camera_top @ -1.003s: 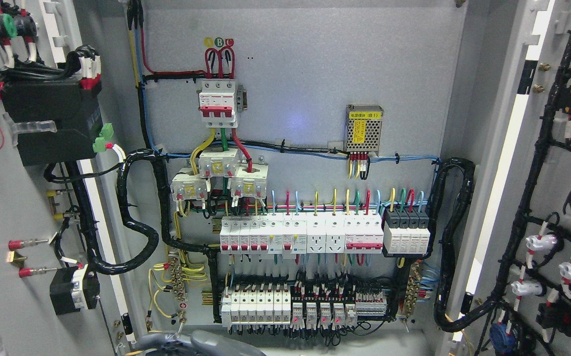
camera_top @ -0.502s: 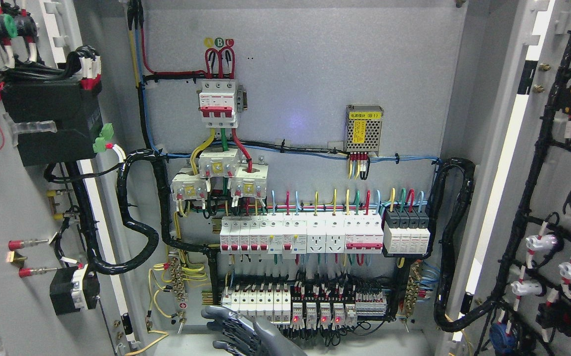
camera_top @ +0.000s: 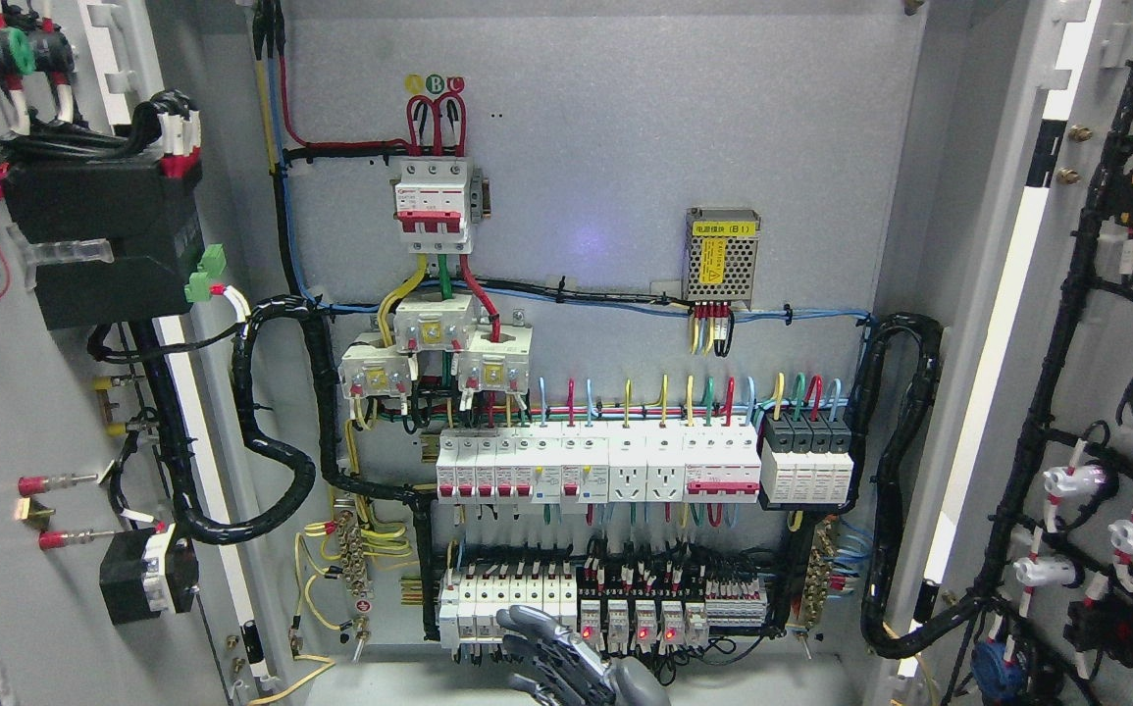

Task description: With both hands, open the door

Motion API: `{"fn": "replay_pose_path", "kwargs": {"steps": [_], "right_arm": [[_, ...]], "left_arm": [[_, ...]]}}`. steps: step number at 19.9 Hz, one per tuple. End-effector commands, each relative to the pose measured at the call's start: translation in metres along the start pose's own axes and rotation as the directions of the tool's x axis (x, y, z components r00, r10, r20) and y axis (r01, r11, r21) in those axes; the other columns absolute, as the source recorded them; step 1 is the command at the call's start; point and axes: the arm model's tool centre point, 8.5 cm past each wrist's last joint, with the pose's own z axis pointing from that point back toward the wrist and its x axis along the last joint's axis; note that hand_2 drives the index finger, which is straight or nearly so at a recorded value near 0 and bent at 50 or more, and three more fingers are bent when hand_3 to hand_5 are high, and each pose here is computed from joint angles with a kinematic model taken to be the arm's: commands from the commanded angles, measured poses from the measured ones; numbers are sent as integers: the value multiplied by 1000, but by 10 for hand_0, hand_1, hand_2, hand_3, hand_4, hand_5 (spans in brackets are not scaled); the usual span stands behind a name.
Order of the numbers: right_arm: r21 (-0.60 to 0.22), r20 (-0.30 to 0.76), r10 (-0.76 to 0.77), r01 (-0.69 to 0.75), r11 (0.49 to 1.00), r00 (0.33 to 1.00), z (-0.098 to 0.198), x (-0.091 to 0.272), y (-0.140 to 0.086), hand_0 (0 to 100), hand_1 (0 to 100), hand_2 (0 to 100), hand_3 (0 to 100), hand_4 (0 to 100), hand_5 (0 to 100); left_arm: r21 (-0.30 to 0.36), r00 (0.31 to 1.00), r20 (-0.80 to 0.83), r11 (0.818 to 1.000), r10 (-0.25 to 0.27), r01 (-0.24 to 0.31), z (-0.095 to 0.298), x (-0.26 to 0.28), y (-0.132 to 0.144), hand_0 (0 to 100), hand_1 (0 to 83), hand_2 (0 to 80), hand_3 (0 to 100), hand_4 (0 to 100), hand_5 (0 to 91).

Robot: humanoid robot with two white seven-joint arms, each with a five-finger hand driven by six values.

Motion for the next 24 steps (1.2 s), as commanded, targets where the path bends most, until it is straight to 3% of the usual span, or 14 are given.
{"fn": "replay_pose_path", "kwargs": {"steps": [1,11,18,24], "right_arm": [[-102,71,97,-89,991,993,45,41,-17,0,0,0,0,0,0],[-177,33,70,-63,982,997,82,30,-14,0,0,0,0,0,0],[-241,8,92,-87,967,996,104,33,-29,0,0,0,0,0,0],[-261,-9,80,-80,962,997,116,27,-27,0,0,0,0,0,0]], "left_arm": [[-3,1000,9,1000,-14,14,0,3,0,0,0,0,0,0,0],[-3,1000,9,1000,-14,14,0,3,0,0,0,0,0,0,0],[-4,1000,21,1000,-14,14,-2,11,-1,0,0,0,0,0,0],[-3,1000,26,1000,-17,17,-2,14,-1,0,0,0,0,0,0]]}}
